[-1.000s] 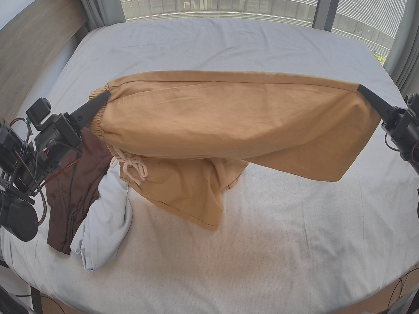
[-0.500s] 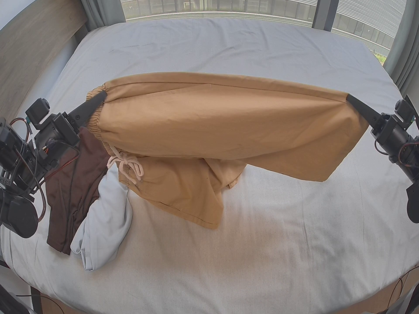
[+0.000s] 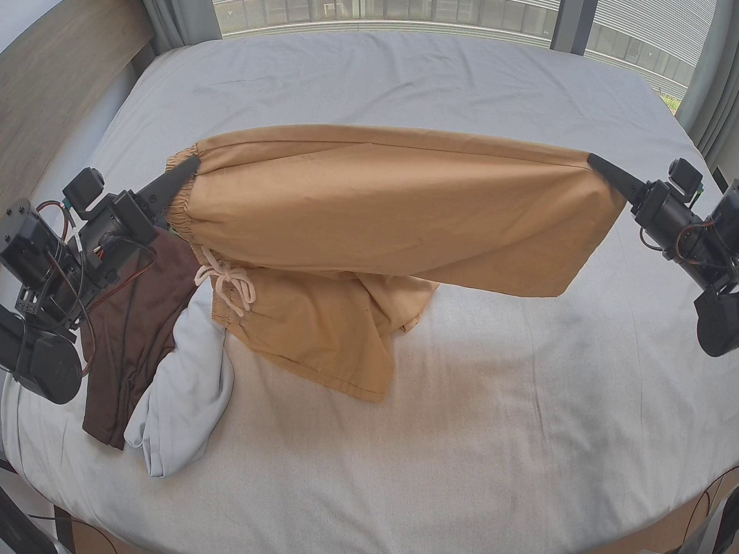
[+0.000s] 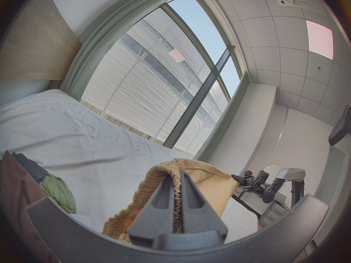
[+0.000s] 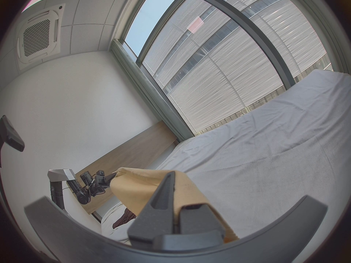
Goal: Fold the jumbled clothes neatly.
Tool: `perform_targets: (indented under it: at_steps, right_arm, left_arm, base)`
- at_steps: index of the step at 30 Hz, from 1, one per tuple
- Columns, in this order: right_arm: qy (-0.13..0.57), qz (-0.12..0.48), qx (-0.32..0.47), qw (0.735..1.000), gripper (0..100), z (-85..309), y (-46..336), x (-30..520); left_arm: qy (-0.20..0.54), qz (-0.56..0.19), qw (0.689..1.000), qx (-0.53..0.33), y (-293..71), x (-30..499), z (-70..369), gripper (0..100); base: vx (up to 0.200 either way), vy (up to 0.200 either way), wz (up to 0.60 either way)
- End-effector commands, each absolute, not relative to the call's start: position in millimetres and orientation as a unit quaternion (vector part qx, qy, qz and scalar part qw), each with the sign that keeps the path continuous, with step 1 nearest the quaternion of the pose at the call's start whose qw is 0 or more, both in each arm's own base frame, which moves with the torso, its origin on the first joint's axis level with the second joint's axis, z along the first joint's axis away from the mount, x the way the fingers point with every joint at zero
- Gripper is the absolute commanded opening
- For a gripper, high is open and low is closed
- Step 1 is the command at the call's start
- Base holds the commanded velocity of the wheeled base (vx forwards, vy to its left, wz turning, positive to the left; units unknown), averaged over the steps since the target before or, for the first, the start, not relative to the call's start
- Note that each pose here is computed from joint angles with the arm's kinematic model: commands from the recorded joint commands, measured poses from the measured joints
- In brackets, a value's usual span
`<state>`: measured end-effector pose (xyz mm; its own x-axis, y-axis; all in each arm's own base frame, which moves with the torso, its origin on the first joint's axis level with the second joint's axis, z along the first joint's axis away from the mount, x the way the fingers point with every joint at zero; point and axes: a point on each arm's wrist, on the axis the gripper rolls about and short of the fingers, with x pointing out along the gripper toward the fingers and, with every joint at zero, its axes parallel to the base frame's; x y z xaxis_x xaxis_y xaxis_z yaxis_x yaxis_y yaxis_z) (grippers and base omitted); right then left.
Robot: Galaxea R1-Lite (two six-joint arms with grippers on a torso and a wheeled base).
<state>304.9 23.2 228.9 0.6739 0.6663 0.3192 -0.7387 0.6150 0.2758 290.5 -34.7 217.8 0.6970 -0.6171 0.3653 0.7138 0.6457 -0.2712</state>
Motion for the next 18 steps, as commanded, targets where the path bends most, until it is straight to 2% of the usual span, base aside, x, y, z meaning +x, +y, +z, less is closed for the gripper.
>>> perform_targets:
  at_steps: [1,18]
  right_arm:
    - [-0.082,0.389,0.201,0.896,0,224,23,329]
    - [-0.073,0.376,0.212,0.899,0,202,28,390]
  left_arm:
    - [-0.118,-0.353,0.904,-0.209,-36,309,210,0]
    - [-0.135,-0.310,0.916,-0.217,-40,355,194,0]
  base:
    - [0.000,0.000,0.00]
    - [0.000,0.000,0.00]
